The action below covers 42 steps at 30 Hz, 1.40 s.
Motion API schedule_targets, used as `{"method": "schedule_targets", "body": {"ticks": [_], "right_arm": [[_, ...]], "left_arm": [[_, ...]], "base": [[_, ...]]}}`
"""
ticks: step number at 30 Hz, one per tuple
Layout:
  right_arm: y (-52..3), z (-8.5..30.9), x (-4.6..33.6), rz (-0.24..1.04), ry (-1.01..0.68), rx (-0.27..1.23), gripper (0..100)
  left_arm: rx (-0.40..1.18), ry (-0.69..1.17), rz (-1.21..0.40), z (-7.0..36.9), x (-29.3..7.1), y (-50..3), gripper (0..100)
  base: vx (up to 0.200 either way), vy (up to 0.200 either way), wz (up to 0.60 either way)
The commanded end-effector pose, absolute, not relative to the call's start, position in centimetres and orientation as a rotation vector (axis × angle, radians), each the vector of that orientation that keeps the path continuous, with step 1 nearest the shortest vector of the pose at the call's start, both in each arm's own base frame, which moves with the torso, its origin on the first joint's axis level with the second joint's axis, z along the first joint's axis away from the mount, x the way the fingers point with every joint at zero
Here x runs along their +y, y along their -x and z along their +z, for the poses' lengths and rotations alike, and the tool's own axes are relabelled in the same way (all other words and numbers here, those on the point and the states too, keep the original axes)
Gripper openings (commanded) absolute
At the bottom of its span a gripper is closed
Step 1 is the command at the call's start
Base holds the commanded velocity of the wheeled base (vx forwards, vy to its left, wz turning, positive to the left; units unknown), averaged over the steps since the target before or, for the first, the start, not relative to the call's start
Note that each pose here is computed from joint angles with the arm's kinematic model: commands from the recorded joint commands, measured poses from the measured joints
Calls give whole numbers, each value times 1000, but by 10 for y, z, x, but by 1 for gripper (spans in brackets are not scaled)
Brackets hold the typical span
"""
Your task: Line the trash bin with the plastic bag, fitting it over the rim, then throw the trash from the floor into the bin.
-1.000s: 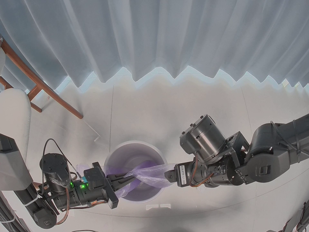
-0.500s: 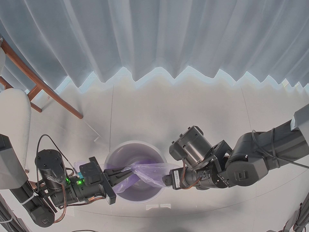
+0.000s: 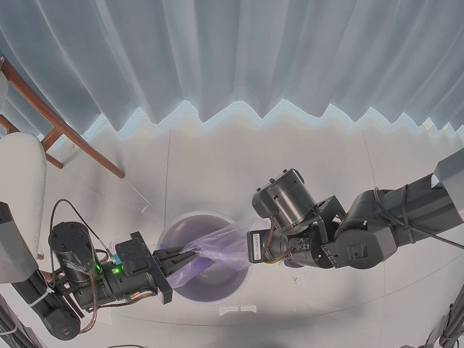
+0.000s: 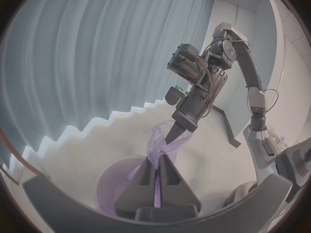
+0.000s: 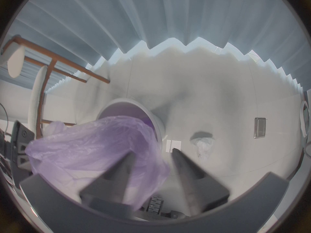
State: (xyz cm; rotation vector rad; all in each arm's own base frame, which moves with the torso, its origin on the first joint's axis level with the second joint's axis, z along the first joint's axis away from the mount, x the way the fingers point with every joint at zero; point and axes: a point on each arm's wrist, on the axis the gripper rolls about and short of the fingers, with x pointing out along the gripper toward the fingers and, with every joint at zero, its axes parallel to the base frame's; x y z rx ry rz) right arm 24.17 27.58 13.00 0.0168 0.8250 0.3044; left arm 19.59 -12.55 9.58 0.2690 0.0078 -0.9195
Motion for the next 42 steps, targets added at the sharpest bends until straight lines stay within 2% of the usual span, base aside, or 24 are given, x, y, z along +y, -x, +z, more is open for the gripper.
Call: {"method": "schedule_targets", "body": {"ticks": [1, 2, 5, 6, 9, 10, 17, 18, 21, 22, 28, 33, 42], "right_arm": [[-244, 138, 273, 306, -39, 806, 0], [-247, 156, 262, 321, -86, 777, 0], [-248, 172, 252, 369, -137, 767, 0], [-248, 188, 238, 426, -196, 760, 0], [-254, 194, 223, 437, -232, 768, 0], [-255, 191, 221, 432, -230, 775, 0], [-250, 170, 203, 425, -210, 782, 0], [-250, 159, 196, 424, -198, 764, 0], [-248, 149, 192, 437, -202, 733, 0], [-244, 140, 188, 470, -221, 706, 0], [-233, 124, 181, 584, -277, 647, 0], [-222, 124, 173, 617, -310, 585, 0], [-204, 147, 162, 718, -461, 381, 0]], "left_arm": [[17, -261, -920, 94, -127, -196, 0], [43, -212, -898, 94, -130, -196, 0], [46, -190, -878, 94, -135, -201, 0], [48, -184, -856, 93, -138, -207, 0], [58, -186, -852, 89, -142, -212, 0], [71, -185, -859, 86, -144, -212, 100], [146, -44, -907, 82, -163, -204, 100], [132, 44, -900, 92, -171, -205, 100], [95, 130, -893, 107, -176, -204, 100], [87, 183, -898, 116, -178, -201, 100], [17, 212, -869, 135, -179, -210, 100], [-31, 222, -741, 156, -164, -219, 100], [44, 163, -602, 170, -118, -224, 100]], "base": [[0, 0, 0], [0, 0, 0], [0, 0, 0], [0, 0, 0], [0, 0, 0], [0, 0, 0], [0, 0, 0], [0, 0, 0], [0, 0, 0], [0, 0, 0], [0, 0, 0], [0, 0, 0], [0, 0, 0]]}}
